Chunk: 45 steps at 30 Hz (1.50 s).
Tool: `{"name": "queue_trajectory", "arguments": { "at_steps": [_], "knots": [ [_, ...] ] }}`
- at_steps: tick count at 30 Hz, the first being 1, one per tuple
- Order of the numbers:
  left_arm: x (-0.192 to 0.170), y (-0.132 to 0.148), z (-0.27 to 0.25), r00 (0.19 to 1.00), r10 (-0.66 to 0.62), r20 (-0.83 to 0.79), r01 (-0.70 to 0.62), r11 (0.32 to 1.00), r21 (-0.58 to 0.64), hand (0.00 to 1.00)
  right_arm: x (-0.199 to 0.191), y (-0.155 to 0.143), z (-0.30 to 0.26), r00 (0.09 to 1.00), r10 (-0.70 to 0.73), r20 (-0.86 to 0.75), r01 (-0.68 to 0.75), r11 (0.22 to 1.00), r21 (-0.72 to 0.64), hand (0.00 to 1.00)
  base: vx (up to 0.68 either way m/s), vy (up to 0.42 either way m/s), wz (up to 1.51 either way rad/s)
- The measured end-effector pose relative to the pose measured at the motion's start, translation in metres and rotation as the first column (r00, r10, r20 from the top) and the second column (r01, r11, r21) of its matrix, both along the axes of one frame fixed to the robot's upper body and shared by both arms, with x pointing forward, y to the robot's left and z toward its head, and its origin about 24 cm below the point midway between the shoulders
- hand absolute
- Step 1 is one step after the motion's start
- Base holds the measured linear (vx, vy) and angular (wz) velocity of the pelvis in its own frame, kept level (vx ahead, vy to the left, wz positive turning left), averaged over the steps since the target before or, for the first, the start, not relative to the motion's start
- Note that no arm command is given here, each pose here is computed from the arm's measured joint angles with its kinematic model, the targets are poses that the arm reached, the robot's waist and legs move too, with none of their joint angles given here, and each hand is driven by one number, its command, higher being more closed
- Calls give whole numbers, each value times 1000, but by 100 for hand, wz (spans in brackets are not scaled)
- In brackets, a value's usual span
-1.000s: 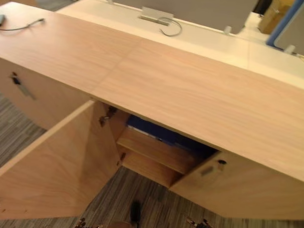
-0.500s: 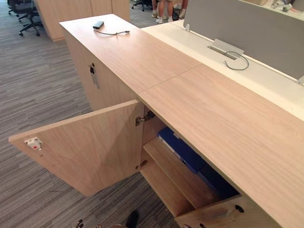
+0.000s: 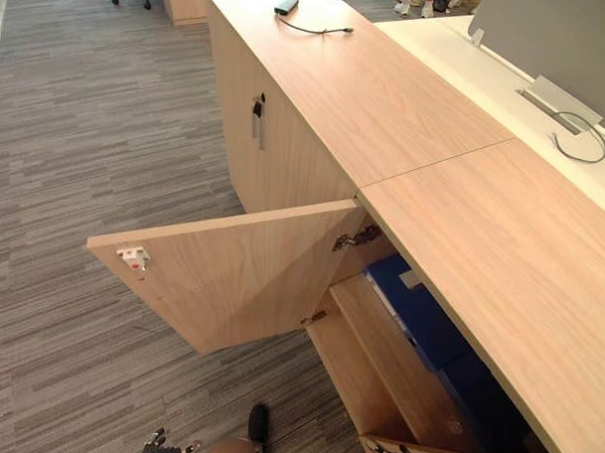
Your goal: Walk over to the cabinet, pick up the folder, carry it to the office cabinet, place the folder inside the office cabinet, then close the office cabinet door
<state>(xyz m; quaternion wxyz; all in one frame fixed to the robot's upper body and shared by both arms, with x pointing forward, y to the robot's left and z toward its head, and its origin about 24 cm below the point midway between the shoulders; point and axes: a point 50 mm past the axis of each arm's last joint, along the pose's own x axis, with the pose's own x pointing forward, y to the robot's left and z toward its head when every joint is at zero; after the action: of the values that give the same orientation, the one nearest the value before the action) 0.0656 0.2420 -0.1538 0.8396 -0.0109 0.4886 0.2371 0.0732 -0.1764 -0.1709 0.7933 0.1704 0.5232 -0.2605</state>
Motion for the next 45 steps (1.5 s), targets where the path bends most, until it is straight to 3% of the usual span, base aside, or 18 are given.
{"name": "queue_trajectory", "arguments": {
  "at_steps": [19,25,29,37,45],
  "knots": [
    [-4,3,-1,998,64,-14,-64,998,-5,0,14,2,2,995,98,20,-97,995,-7,0,-21,-41,11],
    [-14,9,-2,981,195,-10,-195,981,-15,0,21,2,4,997,54,50,-54,999,-1,0,-73,1,-33],
    [-26,3,-5,969,245,-37,-247,969,-31,0,4,-6,0,999,38,2,-38,999,-15,0,-29,-7,-20],
    [-8,-9,-5,995,99,-16,-100,994,-38,0,0,-20,2,1000,24,-4,-24,999,-45,0,-17,220,0],
    [-10,-14,-6,998,51,-32,-52,998,-37,0,7,-22,5,998,52,26,-51,997,-64,0,-115,145,-34]
  ]
}}
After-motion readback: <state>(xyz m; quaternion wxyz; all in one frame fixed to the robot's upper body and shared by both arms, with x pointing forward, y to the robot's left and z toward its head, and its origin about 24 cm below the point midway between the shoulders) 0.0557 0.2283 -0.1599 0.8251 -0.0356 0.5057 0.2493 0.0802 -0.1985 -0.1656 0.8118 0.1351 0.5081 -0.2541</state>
